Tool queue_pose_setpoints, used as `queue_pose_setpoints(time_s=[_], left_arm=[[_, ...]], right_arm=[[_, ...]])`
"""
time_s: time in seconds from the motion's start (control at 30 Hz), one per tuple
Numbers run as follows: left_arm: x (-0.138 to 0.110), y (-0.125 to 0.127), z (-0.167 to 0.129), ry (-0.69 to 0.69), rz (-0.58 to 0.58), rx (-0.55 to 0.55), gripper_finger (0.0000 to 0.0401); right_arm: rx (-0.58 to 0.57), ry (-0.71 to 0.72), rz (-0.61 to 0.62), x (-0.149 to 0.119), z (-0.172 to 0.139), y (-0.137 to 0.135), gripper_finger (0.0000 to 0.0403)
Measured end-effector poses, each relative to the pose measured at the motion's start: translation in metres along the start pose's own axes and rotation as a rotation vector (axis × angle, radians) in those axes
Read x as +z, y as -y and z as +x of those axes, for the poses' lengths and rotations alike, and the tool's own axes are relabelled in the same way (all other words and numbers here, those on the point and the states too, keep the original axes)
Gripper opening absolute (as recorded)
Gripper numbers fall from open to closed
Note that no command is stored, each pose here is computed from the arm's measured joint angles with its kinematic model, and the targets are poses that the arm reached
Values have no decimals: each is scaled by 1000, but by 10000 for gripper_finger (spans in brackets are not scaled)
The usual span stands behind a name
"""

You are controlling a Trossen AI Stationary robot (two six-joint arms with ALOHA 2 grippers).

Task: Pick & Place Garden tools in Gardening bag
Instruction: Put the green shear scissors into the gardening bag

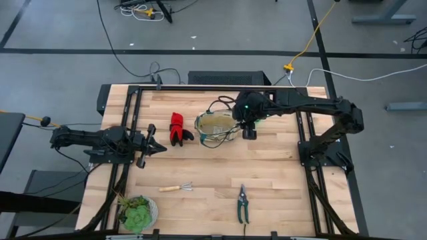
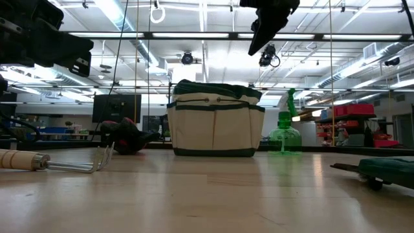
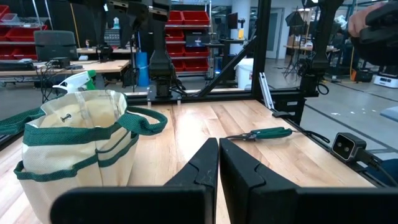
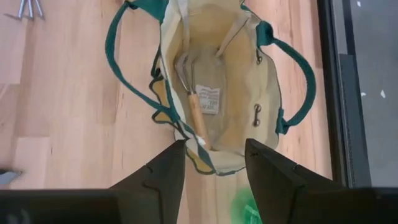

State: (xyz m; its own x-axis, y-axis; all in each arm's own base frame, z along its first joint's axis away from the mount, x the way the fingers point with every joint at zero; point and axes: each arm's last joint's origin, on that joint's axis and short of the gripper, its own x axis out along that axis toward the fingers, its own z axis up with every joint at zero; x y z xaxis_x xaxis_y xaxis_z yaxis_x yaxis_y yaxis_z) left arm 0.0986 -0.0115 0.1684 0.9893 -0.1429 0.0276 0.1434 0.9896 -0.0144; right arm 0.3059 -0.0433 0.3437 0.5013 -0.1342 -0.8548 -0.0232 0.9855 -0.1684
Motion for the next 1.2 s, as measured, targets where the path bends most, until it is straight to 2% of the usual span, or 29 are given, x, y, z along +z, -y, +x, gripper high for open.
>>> queue_pose_setpoints(time_s=[0.27, 0.47, 0.67, 0.93, 1.2], left_arm=[[0, 0, 0, 0, 0, 0, 21], [0, 0, 0, 0, 0, 0, 21], [0, 0, 0, 1, 0, 0, 21], [0, 0, 0, 1, 0, 0, 21], [0, 0, 0, 0, 0, 0, 21]], right_arm=[[48, 4, -75, 4, -2, -26, 169], [104, -27, -165, -2, 9, -60, 169], [107, -54, -258, -12, 19, -96, 169], [148, -78, -485, -30, 25, -140, 169], [200, -44, -751, -52, 40, -175, 169]])
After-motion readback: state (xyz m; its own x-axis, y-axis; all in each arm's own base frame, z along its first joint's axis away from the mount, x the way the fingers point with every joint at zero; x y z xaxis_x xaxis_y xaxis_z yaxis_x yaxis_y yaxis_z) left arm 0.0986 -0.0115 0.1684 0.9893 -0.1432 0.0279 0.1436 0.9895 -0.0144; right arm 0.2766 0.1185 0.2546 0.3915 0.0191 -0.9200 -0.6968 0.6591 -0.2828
